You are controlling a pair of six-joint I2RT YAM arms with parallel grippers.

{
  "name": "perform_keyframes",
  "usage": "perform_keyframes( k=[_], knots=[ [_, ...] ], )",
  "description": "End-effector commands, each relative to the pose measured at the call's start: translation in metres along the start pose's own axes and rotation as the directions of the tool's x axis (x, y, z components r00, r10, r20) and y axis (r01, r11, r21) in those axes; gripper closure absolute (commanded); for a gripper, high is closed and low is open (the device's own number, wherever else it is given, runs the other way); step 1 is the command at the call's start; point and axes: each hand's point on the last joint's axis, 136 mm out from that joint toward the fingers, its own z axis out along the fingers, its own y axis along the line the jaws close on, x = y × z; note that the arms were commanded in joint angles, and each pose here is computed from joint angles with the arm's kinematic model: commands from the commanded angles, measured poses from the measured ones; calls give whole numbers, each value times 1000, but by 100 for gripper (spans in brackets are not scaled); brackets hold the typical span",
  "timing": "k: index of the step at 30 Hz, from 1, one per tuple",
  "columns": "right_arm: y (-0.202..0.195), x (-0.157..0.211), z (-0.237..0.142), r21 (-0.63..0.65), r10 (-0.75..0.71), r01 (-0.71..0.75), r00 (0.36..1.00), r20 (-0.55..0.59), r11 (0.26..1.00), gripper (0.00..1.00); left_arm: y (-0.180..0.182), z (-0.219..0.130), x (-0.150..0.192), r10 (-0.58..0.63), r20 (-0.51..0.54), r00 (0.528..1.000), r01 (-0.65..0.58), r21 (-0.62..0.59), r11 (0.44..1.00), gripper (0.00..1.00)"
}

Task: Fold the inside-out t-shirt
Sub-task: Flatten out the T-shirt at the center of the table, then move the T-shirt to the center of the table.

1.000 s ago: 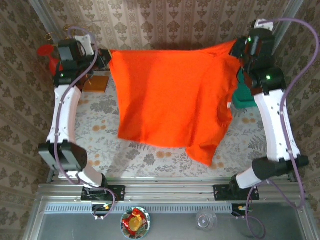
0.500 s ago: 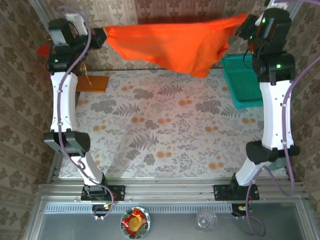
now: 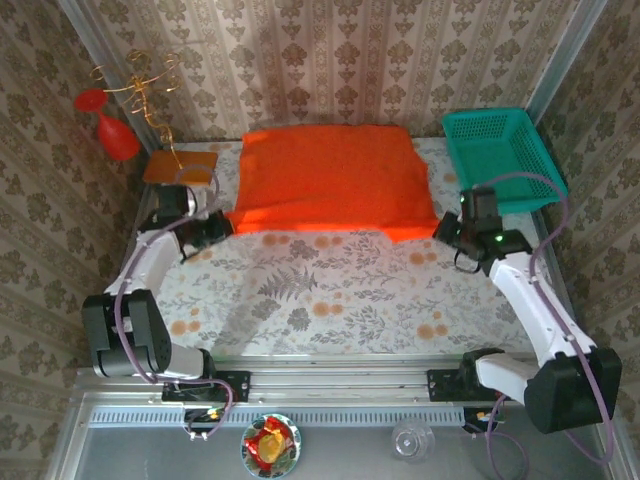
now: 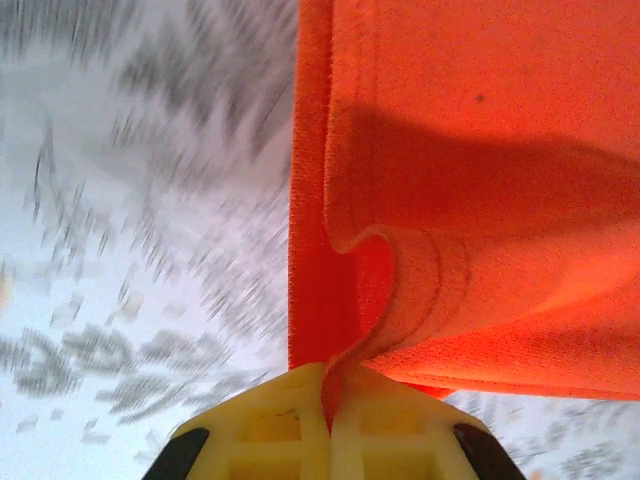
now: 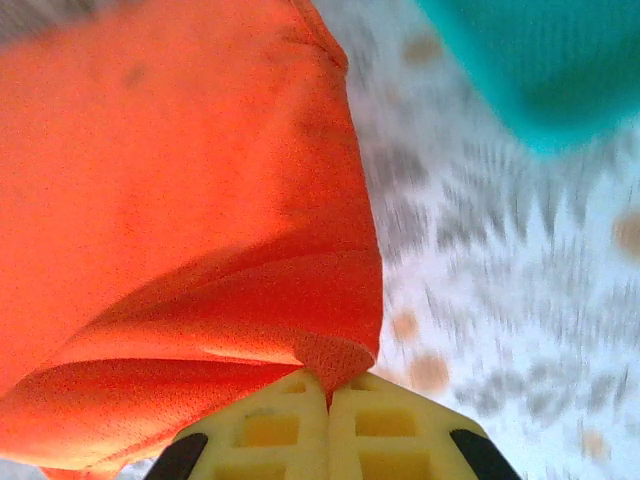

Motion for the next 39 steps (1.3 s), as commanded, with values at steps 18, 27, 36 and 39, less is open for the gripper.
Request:
perform_keyframes(
  k=[18,27,36,39],
  knots=[
    [-30,144,-9,102,29,12,922,-386,995,94,63,-9,58,-239,-6,971,228,-275,934,91],
    [-5,118,-33,113,-109,156,934,-340,981,57,45,-53,43,-149,74,986,165,-303,939,71],
    [93,153,-4,-241,-332,245,824,-458,939,44,3,-40,40,19,-48,999,-33,-303,952,69],
    [98,165,18,-246,-343,249,794,-502,937,38,-10,-14,44,43,-118,992,-74,-272,959,70]
  ],
)
